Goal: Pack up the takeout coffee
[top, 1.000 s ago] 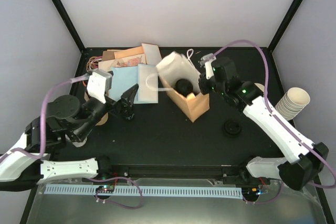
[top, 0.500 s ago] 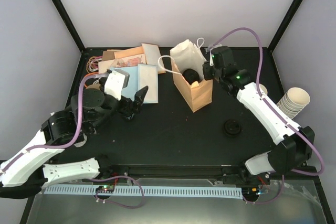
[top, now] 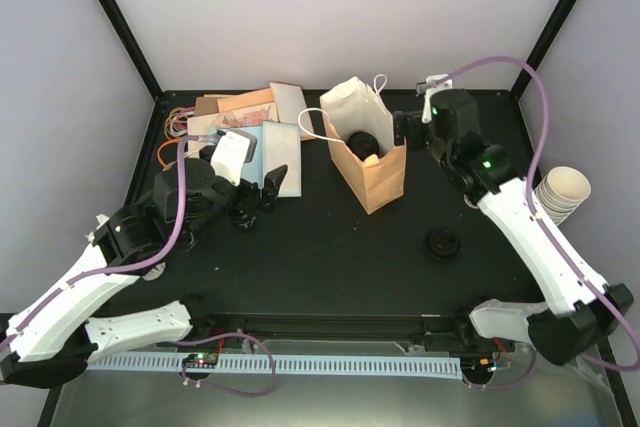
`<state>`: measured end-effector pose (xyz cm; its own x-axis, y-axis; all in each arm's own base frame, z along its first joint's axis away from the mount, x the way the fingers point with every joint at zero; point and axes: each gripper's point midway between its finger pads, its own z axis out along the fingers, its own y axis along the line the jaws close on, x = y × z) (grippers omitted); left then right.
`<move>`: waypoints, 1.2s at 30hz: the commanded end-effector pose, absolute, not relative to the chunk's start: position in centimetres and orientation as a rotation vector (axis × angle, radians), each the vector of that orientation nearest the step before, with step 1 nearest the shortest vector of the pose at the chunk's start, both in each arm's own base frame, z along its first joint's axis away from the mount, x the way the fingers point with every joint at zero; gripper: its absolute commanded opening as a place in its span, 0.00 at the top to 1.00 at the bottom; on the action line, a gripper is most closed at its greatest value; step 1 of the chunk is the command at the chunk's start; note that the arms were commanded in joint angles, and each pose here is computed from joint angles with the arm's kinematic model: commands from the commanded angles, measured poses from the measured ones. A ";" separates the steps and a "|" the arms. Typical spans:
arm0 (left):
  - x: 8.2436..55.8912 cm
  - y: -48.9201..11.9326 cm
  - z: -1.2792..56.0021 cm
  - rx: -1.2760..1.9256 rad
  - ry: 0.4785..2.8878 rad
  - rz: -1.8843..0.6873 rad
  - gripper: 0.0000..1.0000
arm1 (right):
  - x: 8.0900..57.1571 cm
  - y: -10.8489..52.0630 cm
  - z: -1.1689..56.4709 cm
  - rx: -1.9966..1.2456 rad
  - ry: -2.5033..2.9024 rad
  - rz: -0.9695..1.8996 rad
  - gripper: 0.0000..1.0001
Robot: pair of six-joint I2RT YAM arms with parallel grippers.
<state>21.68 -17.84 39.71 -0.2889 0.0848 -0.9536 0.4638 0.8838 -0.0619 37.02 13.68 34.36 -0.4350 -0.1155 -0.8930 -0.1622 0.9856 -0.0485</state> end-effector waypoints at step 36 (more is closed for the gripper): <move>25.2 -7.8 24.9 -0.002 1.773 -0.198 0.01 | 25.2 7.5 23.4 -0.136 1.581 0.147 0.00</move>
